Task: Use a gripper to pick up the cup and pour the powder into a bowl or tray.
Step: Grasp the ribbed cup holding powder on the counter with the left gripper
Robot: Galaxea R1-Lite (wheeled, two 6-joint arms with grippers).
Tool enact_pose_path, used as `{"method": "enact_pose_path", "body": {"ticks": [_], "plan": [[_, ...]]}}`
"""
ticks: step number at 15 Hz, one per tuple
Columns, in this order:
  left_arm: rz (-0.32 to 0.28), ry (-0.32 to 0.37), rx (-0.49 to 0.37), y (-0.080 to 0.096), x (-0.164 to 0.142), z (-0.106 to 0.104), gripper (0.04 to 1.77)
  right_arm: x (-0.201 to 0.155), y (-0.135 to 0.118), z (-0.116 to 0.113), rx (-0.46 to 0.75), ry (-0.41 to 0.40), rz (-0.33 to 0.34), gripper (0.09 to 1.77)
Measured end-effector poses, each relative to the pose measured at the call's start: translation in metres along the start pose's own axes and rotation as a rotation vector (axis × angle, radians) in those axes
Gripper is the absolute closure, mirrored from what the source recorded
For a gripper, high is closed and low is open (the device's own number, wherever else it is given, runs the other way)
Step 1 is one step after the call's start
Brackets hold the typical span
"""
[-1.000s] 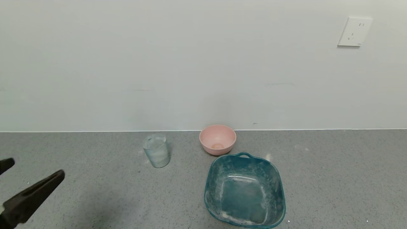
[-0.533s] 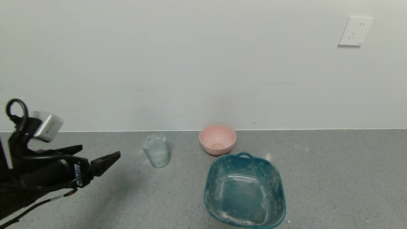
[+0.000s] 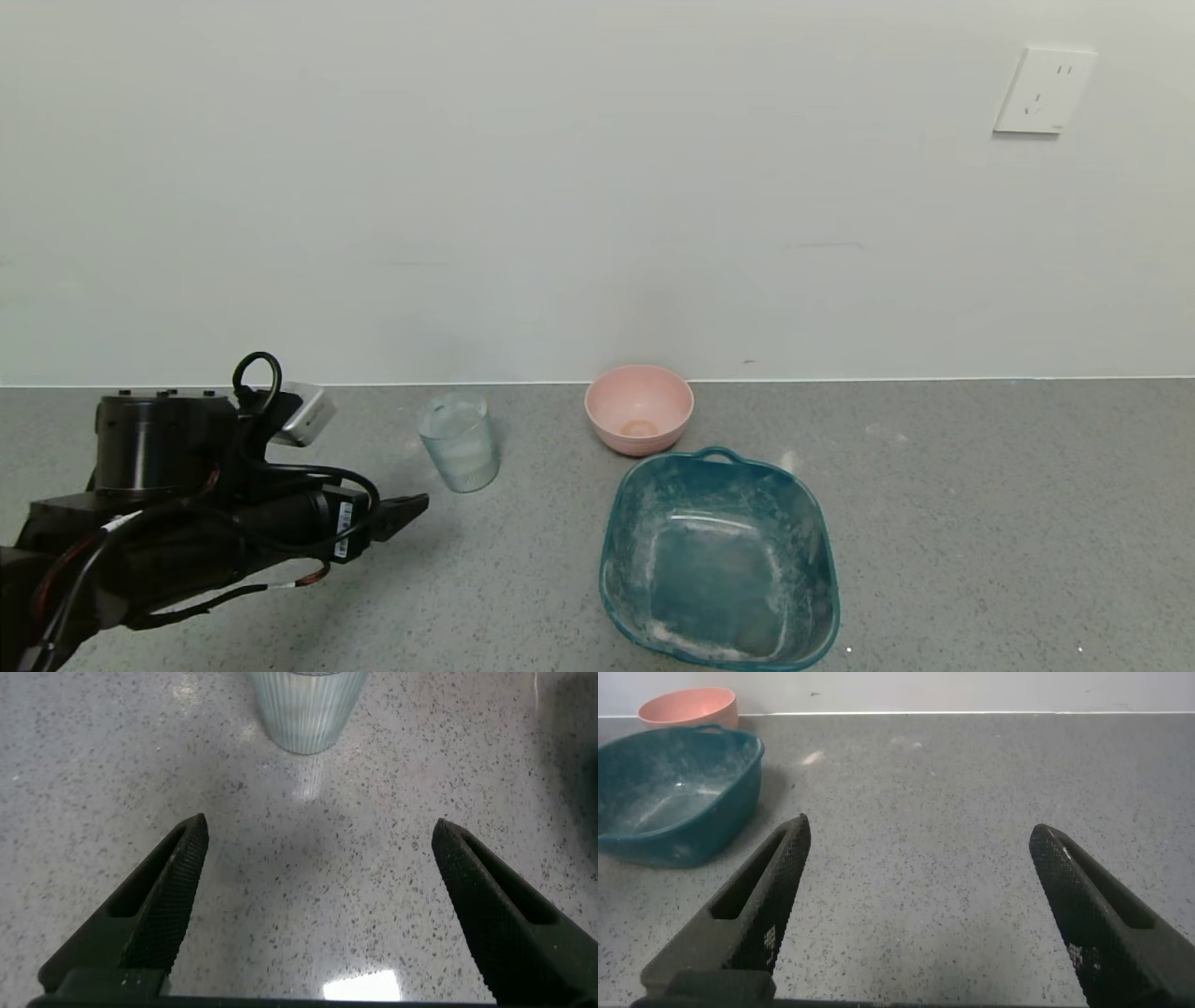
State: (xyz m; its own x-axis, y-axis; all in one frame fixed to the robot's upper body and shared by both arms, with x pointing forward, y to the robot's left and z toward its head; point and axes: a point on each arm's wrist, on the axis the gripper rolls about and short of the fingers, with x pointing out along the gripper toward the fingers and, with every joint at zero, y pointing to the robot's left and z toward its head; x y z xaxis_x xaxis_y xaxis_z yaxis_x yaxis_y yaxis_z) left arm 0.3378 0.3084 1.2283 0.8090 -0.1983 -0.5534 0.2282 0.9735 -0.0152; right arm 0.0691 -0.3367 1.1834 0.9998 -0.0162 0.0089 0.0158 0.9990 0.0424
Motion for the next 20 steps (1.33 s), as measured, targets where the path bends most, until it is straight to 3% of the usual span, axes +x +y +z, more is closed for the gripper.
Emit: {"method": "enact_pose_path", "body": {"ticks": [3,8,12,15,20], "plan": [[-0.009,-0.03,0.012,-0.002,0.021,-0.005,0.09,0.0,0.0,0.0,0.0,0.0,0.0,0.15],[-0.039,0.003,0.028,-0.009,0.051,-0.022,0.09,0.0,0.0,0.0,0.0,0.0,-0.001,0.15],[-0.043,-0.038,0.03,-0.012,0.072,-0.03,0.09,0.0,0.0,0.0,0.0,0.0,-0.001,0.15],[0.004,-0.045,0.016,-0.016,0.085,-0.037,0.09,0.0,0.0,0.0,0.0,0.0,-0.001,0.15],[0.033,-0.125,-0.001,-0.026,0.096,-0.044,0.09,0.0,0.0,0.0,0.0,0.0,0.0,0.15]]}}
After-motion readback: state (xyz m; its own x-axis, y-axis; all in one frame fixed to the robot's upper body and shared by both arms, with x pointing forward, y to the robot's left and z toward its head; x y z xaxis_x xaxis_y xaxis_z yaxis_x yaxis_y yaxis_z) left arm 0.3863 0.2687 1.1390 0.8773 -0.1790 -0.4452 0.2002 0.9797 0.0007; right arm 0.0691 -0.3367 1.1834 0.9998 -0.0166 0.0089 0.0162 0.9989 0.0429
